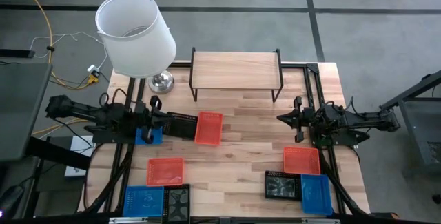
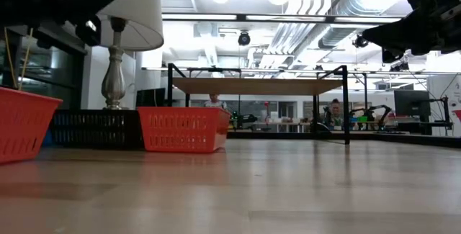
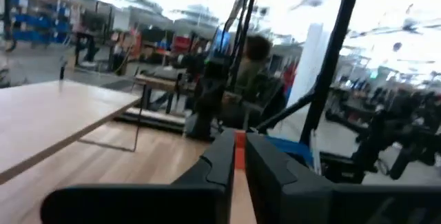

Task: Stack baskets on shelf by color
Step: Put the top black bin on the shelf

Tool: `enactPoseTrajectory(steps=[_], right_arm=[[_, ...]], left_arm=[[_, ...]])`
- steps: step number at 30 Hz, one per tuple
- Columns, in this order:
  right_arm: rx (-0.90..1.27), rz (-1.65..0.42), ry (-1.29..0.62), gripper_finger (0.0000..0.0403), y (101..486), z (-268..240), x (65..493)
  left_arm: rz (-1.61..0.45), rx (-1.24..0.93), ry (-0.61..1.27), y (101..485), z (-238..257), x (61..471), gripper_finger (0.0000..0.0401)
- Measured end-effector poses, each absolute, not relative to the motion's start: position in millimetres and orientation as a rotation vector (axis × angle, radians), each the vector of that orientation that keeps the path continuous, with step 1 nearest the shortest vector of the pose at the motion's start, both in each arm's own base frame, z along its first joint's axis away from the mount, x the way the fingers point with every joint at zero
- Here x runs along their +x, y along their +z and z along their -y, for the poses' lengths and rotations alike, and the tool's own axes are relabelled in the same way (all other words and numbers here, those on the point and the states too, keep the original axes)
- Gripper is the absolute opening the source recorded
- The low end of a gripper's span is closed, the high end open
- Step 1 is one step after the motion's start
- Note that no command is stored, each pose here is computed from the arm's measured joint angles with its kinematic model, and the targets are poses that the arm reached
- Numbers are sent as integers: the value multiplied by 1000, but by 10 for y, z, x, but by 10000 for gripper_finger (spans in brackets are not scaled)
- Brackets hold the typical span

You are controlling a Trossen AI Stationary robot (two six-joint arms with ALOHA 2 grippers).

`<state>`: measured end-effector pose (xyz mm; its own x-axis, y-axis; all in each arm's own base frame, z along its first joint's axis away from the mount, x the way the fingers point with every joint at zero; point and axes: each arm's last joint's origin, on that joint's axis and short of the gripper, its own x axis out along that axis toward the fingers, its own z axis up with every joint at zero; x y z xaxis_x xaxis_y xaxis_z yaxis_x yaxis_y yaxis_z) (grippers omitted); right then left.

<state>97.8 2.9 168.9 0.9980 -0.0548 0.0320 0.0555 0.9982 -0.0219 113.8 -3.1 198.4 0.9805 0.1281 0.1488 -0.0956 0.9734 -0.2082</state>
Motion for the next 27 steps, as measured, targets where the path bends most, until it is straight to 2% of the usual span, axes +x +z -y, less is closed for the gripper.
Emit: enactPoseTrajectory(steps=[5,17,21,27], right_arm=[[-23,32,-56,0,1689,-29,977],[-22,31,-56,0,1689,-29,978],[-23,31,-55,0,1689,-29,978],[-23,31,-55,0,1689,-29,978]], left_arm=[[-23,-153,93,2112,54,1300,64],[-550,-67,107,2404,108,1783,191],[-746,-39,103,2357,157,1916,211],[-969,-18,102,2184,249,2079,216]])
